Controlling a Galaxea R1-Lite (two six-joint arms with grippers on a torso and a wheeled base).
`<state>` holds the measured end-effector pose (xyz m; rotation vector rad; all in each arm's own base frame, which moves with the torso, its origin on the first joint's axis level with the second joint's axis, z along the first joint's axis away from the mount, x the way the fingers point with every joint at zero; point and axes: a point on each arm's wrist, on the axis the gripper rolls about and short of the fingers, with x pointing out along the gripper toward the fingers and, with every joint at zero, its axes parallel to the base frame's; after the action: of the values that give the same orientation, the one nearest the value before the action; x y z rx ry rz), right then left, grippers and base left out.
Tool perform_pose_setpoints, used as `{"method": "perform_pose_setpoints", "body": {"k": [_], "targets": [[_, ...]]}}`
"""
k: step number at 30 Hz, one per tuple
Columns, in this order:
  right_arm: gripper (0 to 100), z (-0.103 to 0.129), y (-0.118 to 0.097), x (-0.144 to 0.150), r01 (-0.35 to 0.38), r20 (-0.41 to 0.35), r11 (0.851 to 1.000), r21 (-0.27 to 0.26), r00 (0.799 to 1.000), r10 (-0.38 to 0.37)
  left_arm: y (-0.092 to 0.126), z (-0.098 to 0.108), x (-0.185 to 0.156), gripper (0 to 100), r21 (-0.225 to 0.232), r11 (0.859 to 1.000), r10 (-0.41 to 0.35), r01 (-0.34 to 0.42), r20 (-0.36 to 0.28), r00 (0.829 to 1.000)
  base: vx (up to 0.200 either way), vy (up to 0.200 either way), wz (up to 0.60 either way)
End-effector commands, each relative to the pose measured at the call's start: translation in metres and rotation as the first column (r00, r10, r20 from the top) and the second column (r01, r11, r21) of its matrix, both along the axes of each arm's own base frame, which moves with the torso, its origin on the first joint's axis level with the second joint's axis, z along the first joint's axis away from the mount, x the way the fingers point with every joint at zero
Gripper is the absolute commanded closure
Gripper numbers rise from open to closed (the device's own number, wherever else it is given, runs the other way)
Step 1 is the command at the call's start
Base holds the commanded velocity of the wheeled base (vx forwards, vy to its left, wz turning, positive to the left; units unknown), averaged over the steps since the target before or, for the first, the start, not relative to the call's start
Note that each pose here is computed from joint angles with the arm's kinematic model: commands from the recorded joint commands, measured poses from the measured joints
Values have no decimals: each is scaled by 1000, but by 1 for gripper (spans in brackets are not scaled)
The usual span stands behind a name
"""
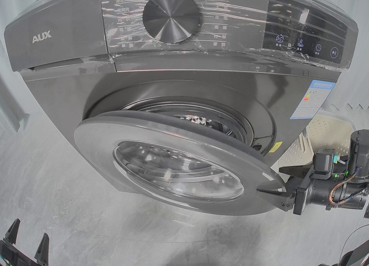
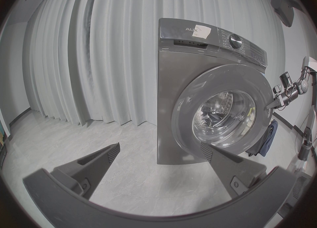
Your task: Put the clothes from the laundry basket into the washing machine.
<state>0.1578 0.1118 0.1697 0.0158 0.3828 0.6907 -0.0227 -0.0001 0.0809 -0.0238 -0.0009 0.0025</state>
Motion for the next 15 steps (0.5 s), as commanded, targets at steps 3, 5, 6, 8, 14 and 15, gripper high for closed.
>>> {"method": "perform_pose_setpoints", "body": {"k": [3, 5, 6, 8, 14, 15], "targets": [[0, -10, 5, 1, -17, -40, 1000, -26, 999, 16, 0, -5, 0, 0, -1, 1000, -1, 1, -4, 1000, -133, 0, 0], [0, -13, 4, -3, -26, -49, 999, -32, 998, 25, 0, -5, 0, 0, -1, 1000, -1, 1, -4, 1000, 0, 0, 0], [0, -13, 4, -3, -26, -49, 999, -32, 998, 25, 0, -5, 0, 0, -1, 1000, -1, 1, -4, 1000, 0, 0, 0], [0, -16, 1, -12, -43, -52, 999, -33, 998, 41, 0, -5, 0, 0, -1, 1000, 1, -1, -4, 1000, 0, 0, 0], [0, -12, -1, -12, -33, -34, 999, -23, 999, 32, 0, -5, 0, 0, 2, 1000, -1, 1, -4, 1000, 0, 0, 0], [0, -9, 0, -9, -26, -24, 1000, -17, 999, 26, 0, -5, 0, 0, 2, 1000, -1, 1, -7, 1000, 0, 0, 0]]}}
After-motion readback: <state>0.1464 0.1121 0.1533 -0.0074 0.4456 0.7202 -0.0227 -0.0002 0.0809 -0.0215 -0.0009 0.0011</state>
